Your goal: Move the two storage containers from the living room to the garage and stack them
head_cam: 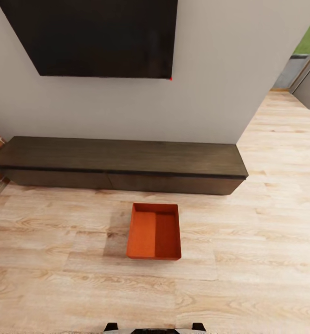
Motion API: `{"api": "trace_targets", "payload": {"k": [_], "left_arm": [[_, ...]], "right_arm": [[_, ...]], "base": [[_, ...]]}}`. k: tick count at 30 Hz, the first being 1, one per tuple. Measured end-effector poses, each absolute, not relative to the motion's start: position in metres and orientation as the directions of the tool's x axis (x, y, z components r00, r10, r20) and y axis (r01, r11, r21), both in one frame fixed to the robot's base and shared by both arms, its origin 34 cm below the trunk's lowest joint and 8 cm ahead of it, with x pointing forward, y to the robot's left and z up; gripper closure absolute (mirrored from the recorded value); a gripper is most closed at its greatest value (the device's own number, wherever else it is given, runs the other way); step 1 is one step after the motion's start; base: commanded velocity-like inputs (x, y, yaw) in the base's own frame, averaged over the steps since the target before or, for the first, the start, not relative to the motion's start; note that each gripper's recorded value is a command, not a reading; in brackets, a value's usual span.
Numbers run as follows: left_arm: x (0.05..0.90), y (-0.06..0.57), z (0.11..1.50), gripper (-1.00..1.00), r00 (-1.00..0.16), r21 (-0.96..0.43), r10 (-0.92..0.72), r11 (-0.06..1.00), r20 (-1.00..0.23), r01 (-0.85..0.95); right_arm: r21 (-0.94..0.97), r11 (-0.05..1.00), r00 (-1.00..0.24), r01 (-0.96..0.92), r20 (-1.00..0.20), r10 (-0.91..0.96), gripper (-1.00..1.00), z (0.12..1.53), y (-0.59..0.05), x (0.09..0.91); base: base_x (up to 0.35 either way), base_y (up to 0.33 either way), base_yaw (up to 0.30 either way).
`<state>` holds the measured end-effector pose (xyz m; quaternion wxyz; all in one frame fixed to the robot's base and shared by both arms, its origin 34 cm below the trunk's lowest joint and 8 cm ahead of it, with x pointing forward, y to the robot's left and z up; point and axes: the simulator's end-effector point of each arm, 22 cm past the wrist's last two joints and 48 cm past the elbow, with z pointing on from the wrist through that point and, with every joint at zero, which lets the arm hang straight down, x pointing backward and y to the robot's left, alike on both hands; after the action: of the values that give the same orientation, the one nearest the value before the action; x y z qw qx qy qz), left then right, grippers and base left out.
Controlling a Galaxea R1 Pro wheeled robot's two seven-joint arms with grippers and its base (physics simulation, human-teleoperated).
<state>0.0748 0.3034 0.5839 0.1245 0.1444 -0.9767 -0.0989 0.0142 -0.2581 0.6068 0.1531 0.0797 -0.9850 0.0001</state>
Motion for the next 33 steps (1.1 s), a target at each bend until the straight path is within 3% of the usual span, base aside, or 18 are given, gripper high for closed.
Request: {"api": "trace_targets", "payload": {"k": [33], "left_arm": [[0.054, 0.304, 0.587, -1.00, -0.915, 0.242, -0.307, 0.939, 0.263, -0.245]], "right_arm": [[0.034, 0.987, -0.923, -0.159, 0.351, -0.161, -1.00, 0.613, -0.259, -0.006]], "base": [[0.000, 0.000, 0.000]]}}
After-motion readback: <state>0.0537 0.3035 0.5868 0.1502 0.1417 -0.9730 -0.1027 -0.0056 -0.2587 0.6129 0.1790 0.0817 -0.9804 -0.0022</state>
